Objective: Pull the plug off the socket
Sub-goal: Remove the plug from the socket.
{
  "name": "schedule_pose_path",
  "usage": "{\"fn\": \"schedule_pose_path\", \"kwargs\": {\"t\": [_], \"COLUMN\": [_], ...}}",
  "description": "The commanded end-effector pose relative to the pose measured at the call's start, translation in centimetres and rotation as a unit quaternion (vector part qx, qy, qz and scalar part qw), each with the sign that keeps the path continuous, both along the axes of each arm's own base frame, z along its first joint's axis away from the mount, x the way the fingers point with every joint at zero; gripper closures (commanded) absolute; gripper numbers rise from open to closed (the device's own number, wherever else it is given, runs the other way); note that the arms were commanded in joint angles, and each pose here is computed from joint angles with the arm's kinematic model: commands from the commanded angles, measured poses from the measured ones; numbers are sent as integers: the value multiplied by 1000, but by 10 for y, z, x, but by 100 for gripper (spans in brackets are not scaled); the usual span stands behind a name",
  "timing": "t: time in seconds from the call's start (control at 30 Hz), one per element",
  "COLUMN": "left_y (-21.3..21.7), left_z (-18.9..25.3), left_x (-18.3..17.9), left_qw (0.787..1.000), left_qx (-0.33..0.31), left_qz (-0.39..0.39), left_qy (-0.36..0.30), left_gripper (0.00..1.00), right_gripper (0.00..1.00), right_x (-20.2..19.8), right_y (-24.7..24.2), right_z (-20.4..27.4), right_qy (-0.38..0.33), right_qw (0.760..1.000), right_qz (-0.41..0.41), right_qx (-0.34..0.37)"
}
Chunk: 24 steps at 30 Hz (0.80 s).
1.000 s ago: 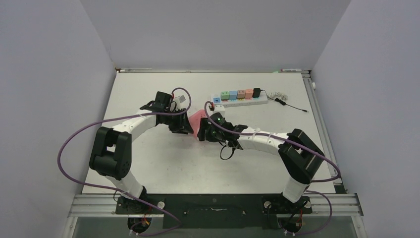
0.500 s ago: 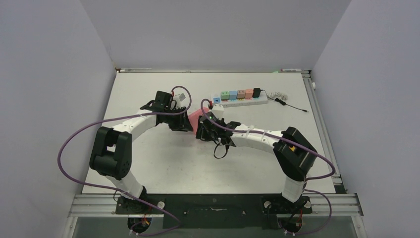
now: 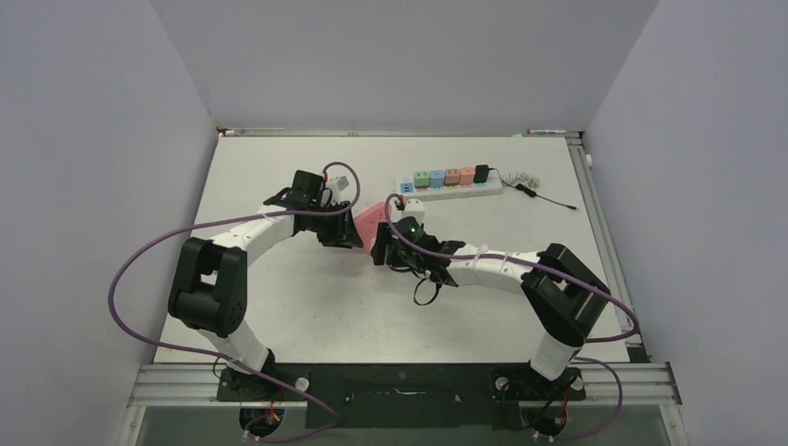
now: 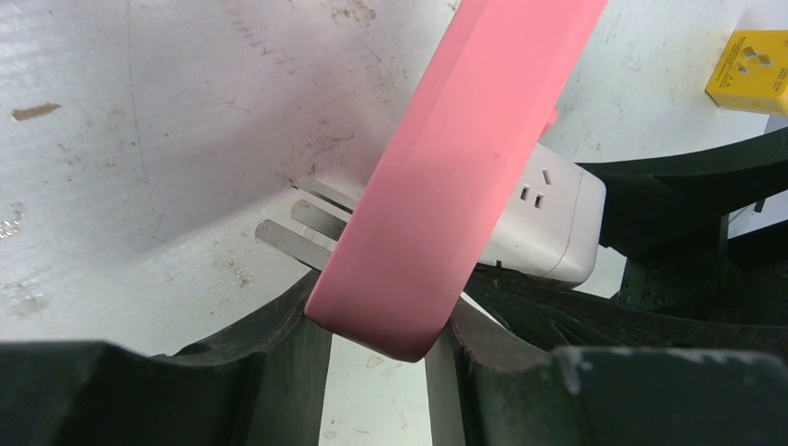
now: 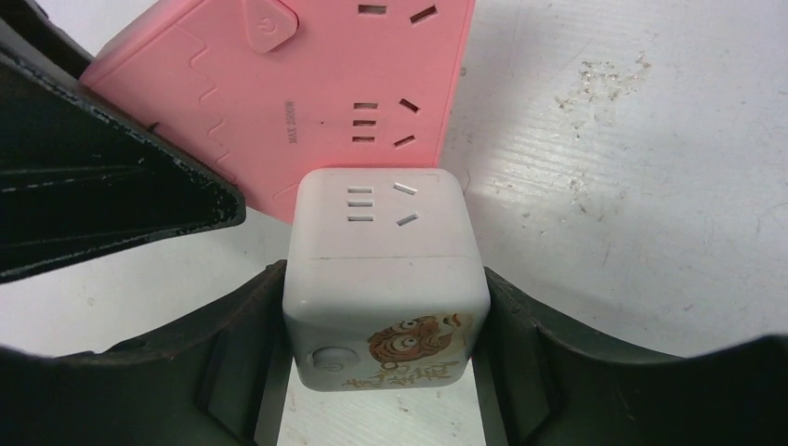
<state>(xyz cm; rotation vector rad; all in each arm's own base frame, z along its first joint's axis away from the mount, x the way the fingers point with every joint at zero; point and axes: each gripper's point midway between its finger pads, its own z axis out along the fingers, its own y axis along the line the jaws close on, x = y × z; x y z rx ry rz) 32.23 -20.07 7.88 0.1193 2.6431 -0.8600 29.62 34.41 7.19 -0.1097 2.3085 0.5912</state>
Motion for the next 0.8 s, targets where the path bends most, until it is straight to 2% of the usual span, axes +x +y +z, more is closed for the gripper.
{"fn": "schedule_pose_path", "kwargs": {"t": [0.0,0.13,0.3,0.53,0.77], "left_y": [7,13,14,15,14], "left_z": [7,8,10,9,5], "left_x": [17,20,21,19,18], "left_qw": [999,999,999,999,999], "left_qx": [14,16,15,14,14], "left_qz": [12,20,22,22,21], "left_qy": [-27,-29,-31,-31,-22], "left_gripper": [100,100,100,100,100], "right_gripper": [95,95,95,95,95], "right_x": [-17,-32,-39,-29,-17], "right_y": [22,22,21,20,24], "right_z": [47,55,61,52,33], "right_qy": [-61,-78,-83,-56,7], "right_qw": [991,983,979,987,996], "right_qz": [106,157,177,138,72], "right_qx": [56,62,65,51,44]}}
